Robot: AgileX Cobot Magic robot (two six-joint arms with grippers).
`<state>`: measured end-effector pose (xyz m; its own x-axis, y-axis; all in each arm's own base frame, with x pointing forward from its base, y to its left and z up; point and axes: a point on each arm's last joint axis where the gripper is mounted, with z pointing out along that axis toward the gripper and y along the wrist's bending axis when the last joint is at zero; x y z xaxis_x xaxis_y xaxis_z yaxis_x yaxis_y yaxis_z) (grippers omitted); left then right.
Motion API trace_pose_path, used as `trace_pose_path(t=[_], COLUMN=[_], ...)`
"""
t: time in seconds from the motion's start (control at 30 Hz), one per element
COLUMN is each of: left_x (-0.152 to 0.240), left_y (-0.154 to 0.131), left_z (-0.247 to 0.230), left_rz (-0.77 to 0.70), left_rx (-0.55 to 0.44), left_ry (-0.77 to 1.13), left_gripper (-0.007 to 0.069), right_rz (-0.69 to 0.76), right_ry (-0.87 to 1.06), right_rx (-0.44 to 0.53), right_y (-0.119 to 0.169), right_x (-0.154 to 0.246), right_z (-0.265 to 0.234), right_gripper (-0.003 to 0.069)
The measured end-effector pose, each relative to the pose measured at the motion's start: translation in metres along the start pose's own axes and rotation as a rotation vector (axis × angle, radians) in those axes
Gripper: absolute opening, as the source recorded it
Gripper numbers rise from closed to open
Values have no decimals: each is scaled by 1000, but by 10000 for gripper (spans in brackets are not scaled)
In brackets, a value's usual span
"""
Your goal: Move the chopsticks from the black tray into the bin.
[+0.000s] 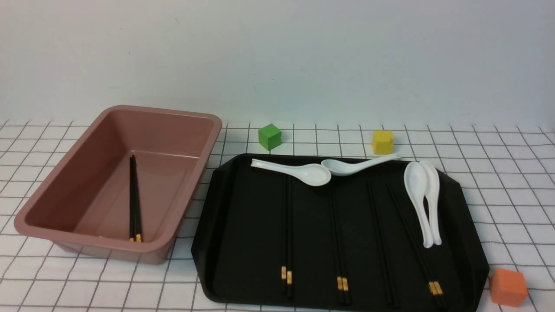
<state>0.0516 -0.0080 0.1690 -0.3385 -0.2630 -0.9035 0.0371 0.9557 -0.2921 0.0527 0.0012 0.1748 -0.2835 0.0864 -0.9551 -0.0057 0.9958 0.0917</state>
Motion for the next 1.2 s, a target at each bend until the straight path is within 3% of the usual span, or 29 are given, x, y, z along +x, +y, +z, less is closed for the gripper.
trace_pose_path(t=[1.2], left_x=[0], left_y=[0], left_z=[0], left_rz=[0], left_rx=[-1], left_ry=[2], left_gripper=[0], right_rz=[0], right_ry=[0], right_rx=[0], right_y=[0], right_x=[0], right_z=[0], right_gripper=[240])
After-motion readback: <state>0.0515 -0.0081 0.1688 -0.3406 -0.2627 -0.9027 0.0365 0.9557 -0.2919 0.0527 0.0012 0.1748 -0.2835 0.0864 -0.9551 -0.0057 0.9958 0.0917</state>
